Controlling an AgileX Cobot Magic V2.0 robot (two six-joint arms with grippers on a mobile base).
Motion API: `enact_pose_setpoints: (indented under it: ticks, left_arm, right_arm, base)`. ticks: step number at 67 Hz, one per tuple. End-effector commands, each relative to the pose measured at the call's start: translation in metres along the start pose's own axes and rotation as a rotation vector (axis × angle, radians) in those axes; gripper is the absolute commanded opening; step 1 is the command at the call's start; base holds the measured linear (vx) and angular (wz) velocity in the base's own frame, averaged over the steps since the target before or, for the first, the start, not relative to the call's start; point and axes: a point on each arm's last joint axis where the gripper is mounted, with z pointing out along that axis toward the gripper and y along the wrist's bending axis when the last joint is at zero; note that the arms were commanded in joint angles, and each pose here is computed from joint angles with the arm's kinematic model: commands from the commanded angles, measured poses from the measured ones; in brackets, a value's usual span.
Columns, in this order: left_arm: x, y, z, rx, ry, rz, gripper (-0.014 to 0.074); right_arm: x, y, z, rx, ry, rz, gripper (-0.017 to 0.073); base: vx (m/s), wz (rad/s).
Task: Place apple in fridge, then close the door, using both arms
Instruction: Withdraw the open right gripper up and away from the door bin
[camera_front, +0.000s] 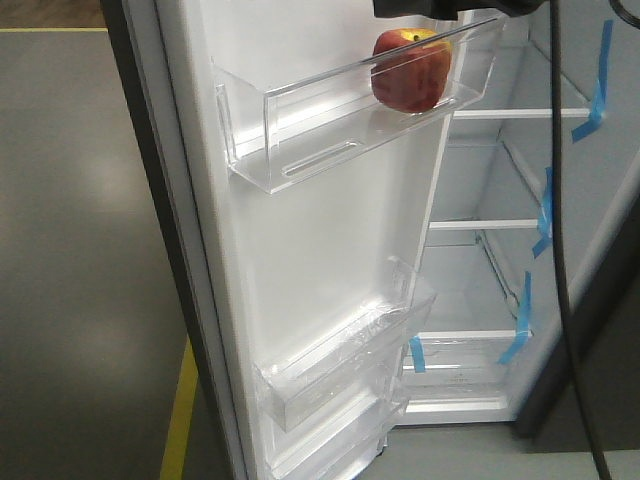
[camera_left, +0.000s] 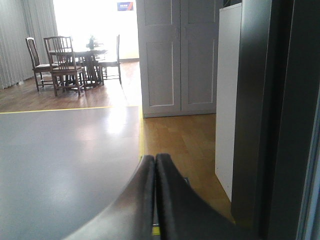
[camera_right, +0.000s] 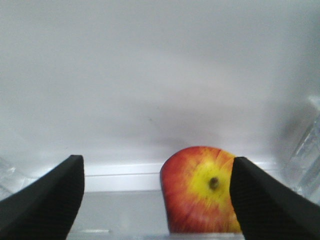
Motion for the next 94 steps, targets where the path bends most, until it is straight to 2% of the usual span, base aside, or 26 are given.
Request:
enact_pose_setpoints:
  ticks: [1, 17, 35, 56, 70, 79, 84, 94]
  left_arm:
    - [-0.013, -0.001, -0.002, 0.012, -0.105, -0.009, -0.0006]
    - [-0.013, -0.001, -0.002, 0.012, -0.105, -0.009, -0.0006]
    - [-0.013, -0.001, -0.002, 0.012, -0.105, -0.009, -0.0006]
    - [-0.013, -0.001, -0.002, 0.012, -0.105, -0.009, -0.0006]
    - [-0.013, -0.001, -0.002, 0.012, -0.105, -0.009, -0.0006]
    - [-0.013, -0.001, -0.002, 0.012, -0.105, -0.009, -0.0006]
    - [-0.013, -0.001, -0.002, 0.012, -0.105, -0.009, -0.0006]
    - [-0.013, -0.001, -0.002, 0.012, -0.105, -0.009, -0.0006]
  right_arm:
    - [-0.003, 0.016, -0.036, 0.02, -0.131, -0.02, 0.0556]
    - [0.05, 0.04, -0.067, -0.02, -0.168, -0.02, 0.0556]
    - [0.12, 0.062, -0.1, -0.009, -0.148, 0.002, 0.0556]
    - [0.218, 0.082, -0.115, -0.041, -0.053, 0.087, 0.0556]
    - [0.274, 0.096, -0.123, -0.095, -0.013, 0.113, 0.0556]
    - [0.302, 0.102, -0.126, -0.12, 0.02, 0.138, 0.0556]
    - [0.315, 0.105, -0.128, -0.139, 0.038, 0.134, 0.0556]
    - [0.321, 0.112, -0.136, -0.162, -0.002, 0.125, 0.0556]
  base:
    - [0.0, 0.0]
    - [0.0, 0.0]
    - [0.0, 0.0]
    - [0.0, 0.0]
    - [0.0, 0.0]
    - [0.0, 0.0]
    - [0.0, 0.0]
    - [0.0, 0.0]
